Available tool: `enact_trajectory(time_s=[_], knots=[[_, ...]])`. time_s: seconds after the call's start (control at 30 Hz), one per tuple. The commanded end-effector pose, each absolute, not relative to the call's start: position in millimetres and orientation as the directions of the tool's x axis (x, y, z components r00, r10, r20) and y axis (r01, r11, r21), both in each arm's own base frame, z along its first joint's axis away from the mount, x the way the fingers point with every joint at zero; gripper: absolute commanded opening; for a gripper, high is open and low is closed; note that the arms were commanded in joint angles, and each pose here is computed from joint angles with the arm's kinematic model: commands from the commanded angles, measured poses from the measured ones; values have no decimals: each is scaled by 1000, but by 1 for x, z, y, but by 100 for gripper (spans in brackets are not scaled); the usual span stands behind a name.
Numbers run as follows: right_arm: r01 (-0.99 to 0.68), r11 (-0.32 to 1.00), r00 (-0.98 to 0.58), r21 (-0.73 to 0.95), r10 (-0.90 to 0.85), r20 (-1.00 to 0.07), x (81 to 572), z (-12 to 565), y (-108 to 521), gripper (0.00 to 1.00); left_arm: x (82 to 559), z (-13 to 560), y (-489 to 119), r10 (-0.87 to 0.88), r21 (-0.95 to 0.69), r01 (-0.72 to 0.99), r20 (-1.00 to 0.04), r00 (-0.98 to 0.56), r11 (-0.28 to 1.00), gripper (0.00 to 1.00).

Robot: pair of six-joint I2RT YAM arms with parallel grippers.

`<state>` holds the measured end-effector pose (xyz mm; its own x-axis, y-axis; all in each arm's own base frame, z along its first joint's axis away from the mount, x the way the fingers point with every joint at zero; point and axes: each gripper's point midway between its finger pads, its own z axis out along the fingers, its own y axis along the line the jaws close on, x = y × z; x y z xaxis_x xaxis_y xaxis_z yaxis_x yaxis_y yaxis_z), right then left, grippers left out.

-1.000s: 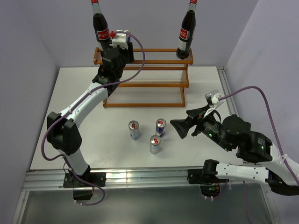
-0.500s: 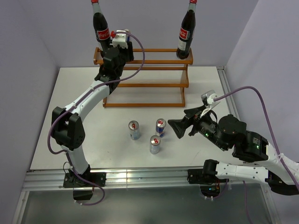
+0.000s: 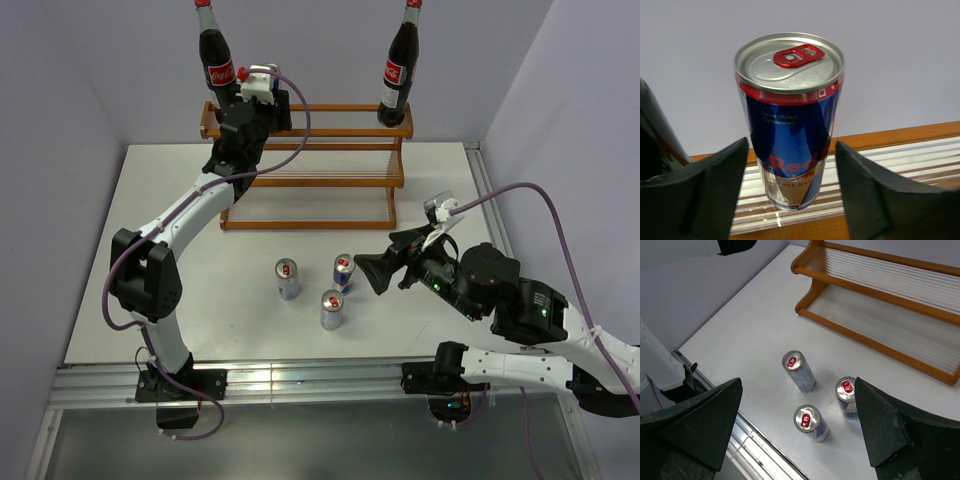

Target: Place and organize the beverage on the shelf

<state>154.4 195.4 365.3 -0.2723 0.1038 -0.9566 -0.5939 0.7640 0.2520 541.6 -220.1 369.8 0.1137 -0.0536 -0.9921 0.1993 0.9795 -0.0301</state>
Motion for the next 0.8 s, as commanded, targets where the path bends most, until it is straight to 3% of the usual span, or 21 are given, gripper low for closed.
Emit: enact_trajectory(time_s=[0.0, 0.13, 0.23, 0.6, 0.77], knots=[[-595, 759, -244, 265, 144, -959, 159, 380, 198, 100, 527, 414, -220, -100, -51, 239, -975, 198, 970, 78], [-593, 763, -243, 258, 135, -961, 158, 382, 197, 100, 523, 415, -219, -107, -58, 242, -975, 195, 969, 84], [-588, 766, -244, 261, 140, -960, 159, 384, 195, 100, 518, 417, -218, -113, -64, 240, -974, 195, 969, 100], [-463, 856, -343, 231, 67, -937, 181, 347, 197, 100, 489, 435, -212, -181, -137, 227, -966, 187, 964, 100], [-401, 881, -380, 251, 89, -921, 197, 327, 200, 100, 455, 447, -207, -242, -209, 204, -959, 151, 956, 99]])
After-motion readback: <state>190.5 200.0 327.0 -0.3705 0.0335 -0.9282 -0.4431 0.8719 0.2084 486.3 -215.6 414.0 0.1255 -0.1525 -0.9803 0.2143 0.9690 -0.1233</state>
